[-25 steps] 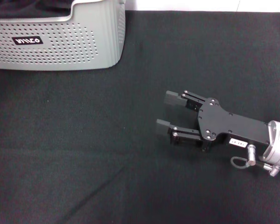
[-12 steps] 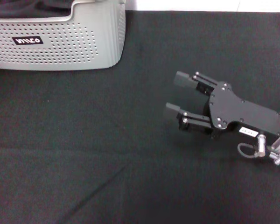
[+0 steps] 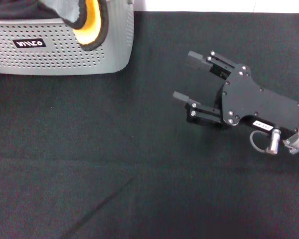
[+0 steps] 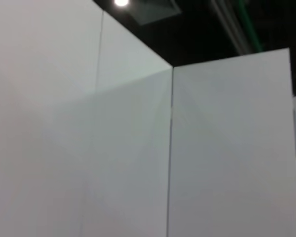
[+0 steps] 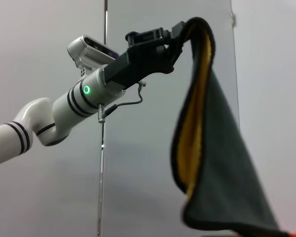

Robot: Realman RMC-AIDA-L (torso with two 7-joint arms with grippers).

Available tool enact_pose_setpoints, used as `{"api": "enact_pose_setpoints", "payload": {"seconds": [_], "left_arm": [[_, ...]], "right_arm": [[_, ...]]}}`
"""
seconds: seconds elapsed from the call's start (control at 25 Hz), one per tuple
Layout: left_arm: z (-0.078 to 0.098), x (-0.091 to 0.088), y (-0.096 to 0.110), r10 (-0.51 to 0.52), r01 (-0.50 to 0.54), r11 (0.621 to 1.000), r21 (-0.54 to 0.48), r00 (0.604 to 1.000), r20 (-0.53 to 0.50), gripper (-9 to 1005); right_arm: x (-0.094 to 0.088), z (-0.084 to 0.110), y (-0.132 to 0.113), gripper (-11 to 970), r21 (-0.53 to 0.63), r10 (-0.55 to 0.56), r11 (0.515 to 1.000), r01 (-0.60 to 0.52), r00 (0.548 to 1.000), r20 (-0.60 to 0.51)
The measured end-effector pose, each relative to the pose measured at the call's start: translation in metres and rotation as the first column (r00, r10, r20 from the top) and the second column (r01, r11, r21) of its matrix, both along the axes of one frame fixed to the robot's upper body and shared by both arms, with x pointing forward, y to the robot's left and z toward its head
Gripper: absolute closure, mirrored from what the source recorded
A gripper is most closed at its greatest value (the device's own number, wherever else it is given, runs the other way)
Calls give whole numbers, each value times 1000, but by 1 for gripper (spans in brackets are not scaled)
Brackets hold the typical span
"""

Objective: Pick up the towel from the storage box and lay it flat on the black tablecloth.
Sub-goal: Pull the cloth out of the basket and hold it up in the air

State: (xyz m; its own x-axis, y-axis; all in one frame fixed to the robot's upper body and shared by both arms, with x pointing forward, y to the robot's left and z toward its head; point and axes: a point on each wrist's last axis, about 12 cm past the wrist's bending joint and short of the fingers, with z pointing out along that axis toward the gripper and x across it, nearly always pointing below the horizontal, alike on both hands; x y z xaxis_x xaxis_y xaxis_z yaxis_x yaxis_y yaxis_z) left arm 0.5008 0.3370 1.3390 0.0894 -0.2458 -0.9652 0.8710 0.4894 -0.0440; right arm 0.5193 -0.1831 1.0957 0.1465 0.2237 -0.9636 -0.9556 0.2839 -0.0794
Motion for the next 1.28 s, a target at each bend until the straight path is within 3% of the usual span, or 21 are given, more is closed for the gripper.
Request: {"api": "enact_pose_setpoints", "payload": {"seconds": [0.32, 0.4, 0.52, 0.8, 1.28], "left_arm": [[13, -21, -2, -70, 72, 997, -26, 995, 70, 960], [16, -26, -4, -78, 80, 996, -25, 994, 82, 961], [18, -31, -6, -83, 85, 996, -21, 993, 86, 961], [13, -37, -8, -107, 108, 994, -6, 991, 78, 961], [7, -41, -11, -163, 159, 986, 53, 983, 89, 961]], "right_arm": [[-3, 11, 11, 203, 10, 54, 998, -55, 995, 79], [-4, 14, 16, 272, 17, 72, 997, -74, 993, 96], [-7, 20, 22, 271, 33, 108, 993, -113, 987, 121], [-14, 26, 25, 272, 69, 160, 983, -172, 975, 154], [-11, 30, 13, 271, 110, 112, 985, -130, 981, 156]]}}
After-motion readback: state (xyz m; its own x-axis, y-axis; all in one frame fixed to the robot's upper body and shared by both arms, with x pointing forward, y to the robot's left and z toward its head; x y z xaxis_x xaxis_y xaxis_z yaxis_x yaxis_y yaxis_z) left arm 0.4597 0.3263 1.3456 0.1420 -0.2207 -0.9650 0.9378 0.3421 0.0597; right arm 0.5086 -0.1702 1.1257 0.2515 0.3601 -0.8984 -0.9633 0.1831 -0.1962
